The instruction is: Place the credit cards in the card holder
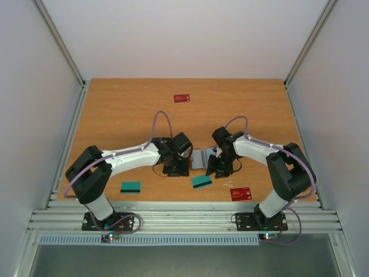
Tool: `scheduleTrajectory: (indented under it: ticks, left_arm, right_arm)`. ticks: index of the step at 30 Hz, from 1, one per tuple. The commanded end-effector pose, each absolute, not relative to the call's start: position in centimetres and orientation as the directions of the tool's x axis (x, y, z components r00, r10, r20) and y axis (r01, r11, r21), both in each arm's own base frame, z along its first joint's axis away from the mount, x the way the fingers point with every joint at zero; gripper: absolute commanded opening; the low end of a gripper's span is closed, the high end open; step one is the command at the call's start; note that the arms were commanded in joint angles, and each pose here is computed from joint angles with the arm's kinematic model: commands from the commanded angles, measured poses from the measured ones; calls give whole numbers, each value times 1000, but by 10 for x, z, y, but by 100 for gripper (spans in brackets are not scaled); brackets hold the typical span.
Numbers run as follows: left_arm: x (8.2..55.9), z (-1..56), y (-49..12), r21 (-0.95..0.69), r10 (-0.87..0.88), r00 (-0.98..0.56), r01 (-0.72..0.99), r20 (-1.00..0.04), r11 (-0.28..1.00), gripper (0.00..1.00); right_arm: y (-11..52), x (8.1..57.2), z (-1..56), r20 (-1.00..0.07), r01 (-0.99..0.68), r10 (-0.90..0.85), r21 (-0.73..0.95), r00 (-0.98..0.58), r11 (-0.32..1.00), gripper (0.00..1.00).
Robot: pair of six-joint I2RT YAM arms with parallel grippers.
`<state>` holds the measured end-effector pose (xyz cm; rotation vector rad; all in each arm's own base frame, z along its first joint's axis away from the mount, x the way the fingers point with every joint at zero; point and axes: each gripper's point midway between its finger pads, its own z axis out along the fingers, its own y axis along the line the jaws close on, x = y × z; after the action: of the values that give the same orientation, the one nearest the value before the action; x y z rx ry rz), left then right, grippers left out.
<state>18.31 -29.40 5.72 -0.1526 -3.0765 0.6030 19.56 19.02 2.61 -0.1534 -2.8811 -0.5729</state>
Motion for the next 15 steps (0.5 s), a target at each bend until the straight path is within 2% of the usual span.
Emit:
scheduleTrajectory:
  ticks: [1,5,15]
  left_arm:
    - [197,58,-326,-419,105,-994,111,-38,901,37]
    - [204,51,-334,-406,124,-992,128,-36,905,36]
    - [194,15,-353,-440,185,-982,146,47,886,35]
  right_arm:
    - [196,205,23,185,117,53,353,-981,928,44]
    - [200,203,16,203,111,38,360,-978,926,40]
    - [209,190,11,242,110,10,403,-970,908,35]
